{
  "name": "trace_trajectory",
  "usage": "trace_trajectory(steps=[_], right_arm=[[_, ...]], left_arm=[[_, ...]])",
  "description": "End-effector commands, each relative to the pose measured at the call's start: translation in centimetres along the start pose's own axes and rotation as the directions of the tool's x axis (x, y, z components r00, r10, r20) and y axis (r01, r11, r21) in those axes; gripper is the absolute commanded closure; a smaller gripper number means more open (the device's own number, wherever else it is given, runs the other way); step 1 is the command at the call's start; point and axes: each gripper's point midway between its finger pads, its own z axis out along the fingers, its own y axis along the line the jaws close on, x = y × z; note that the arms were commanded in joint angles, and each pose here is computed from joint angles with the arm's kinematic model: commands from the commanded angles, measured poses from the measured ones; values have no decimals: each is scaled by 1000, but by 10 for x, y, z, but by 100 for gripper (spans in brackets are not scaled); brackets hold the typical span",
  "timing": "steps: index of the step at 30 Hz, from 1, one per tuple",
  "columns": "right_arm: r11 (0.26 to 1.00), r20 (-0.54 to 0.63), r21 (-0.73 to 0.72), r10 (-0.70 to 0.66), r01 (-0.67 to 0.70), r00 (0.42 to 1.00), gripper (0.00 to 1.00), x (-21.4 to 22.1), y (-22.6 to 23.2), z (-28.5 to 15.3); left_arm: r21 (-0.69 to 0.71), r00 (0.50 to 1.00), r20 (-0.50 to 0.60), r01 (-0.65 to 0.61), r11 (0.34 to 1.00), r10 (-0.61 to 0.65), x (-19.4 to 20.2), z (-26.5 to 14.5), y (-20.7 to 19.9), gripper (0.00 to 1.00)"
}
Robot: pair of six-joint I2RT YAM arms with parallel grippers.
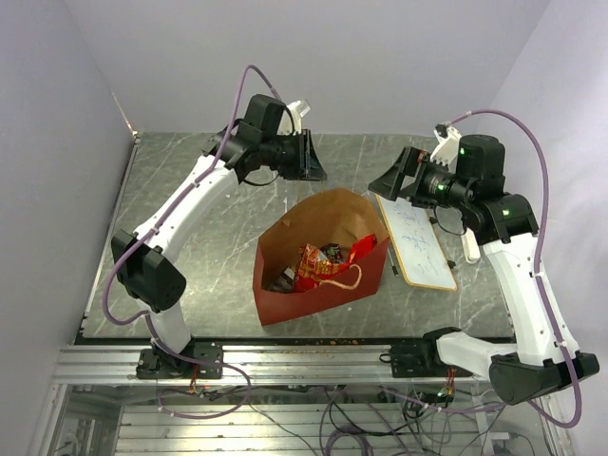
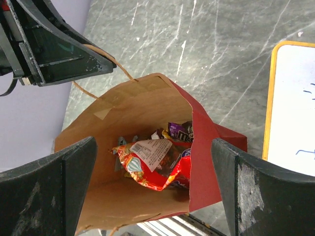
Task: Take the snacks out of the paper bag
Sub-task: Adjust the paper bag at the center of the board.
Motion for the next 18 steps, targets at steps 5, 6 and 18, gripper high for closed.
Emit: trace_trajectory(steps=[5,6,18], right_arm=[[999,7,-45,-12,12,1000,0,-3,10,-8],[999,4,-50,-9,9,1000,0,-1,11,-9],[990,-54,-137,-20,12,998,0,11,24,-10]], left_arm=[[-72,995,-61,-86,994,82,14,-29,6,59],[-71,994,-64,-91,993,86,16,-32,6,61],[-85,993,30,-115,990,117,-11,-40,-2,93]])
